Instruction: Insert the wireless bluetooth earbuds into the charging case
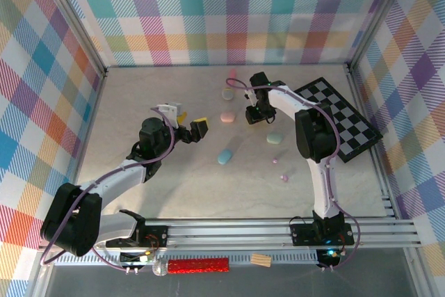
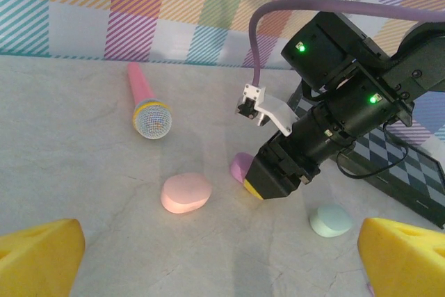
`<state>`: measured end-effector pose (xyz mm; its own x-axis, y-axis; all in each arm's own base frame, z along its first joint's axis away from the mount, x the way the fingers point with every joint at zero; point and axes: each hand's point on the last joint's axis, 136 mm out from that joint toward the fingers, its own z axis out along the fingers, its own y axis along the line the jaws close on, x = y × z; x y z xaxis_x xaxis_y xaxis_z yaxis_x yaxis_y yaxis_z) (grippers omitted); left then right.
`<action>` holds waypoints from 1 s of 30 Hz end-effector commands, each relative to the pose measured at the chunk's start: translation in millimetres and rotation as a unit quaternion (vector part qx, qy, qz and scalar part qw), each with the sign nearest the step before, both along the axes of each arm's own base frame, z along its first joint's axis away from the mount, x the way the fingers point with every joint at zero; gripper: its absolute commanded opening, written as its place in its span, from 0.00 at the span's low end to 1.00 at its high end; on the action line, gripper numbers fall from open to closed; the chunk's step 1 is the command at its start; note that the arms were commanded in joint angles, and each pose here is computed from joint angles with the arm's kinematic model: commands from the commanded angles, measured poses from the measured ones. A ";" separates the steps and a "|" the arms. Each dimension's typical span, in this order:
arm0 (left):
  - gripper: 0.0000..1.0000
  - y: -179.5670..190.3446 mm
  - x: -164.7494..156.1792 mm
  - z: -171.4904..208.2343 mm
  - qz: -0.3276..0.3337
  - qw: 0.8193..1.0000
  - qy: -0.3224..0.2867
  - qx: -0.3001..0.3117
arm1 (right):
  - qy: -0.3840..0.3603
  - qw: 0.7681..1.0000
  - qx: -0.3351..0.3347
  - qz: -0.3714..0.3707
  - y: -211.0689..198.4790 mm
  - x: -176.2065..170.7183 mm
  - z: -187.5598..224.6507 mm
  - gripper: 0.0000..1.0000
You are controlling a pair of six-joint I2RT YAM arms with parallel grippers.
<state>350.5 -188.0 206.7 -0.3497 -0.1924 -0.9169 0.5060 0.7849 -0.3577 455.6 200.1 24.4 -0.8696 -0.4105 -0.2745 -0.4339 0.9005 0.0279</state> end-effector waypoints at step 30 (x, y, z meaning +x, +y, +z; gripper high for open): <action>1.00 -73.3 -70.0 57.0 -0.362 0.921 -0.076 0.121 | -0.120 0.929 0.243 0.251 28.5 -179.1 223.3 0.34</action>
<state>306.8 -246.2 262.1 -0.2214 0.2073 -0.9529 0.8866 0.4497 -0.1082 300.4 215.6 226.0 -0.5692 -0.4776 -0.6693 -0.7622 0.6117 0.2117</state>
